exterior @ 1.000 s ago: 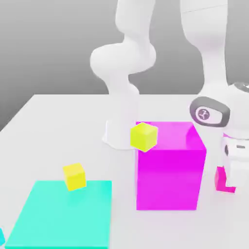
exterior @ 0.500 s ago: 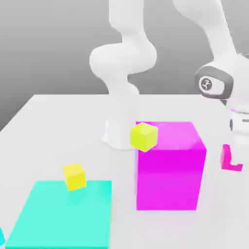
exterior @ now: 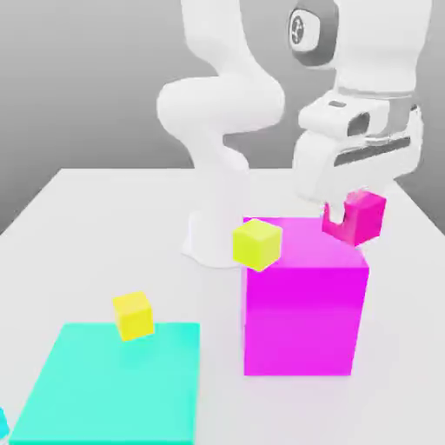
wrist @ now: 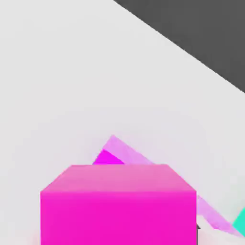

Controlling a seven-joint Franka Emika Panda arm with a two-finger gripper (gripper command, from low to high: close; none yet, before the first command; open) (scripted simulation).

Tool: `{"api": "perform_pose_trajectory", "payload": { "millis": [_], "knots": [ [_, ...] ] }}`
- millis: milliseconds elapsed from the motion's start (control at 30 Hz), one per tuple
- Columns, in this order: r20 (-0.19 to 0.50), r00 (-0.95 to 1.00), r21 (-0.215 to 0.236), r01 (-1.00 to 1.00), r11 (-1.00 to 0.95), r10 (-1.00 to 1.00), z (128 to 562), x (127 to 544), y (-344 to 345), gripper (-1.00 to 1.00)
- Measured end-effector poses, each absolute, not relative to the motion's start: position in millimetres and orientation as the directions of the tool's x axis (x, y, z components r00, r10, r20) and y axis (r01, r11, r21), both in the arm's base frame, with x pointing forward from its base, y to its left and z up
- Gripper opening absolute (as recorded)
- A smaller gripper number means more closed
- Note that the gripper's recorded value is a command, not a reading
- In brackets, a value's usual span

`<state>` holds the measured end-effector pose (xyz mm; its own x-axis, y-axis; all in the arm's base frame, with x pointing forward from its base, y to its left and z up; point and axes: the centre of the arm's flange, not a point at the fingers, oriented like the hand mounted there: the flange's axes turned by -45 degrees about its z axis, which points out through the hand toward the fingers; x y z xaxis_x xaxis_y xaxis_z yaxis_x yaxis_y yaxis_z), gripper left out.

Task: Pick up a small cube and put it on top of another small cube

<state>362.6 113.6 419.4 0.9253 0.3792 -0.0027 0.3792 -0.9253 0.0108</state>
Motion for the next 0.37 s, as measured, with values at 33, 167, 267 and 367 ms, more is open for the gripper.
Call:
{"api": "perform_pose_trajectory", "payload": {
  "millis": [33,167,267,367],
  "knots": [
    [-0.002,0.951,0.009,0.309,-0.951,0.309,431,361,94,-1.00],
    [0.000,0.987,-0.005,0.161,-0.987,0.161,433,356,51,-1.00],
    [0.000,0.989,-0.006,0.150,-0.989,0.150,396,355,48,1.00],
    [0.000,0.989,-0.006,0.150,-0.989,0.150,396,355,48,1.00]
  ]
}}
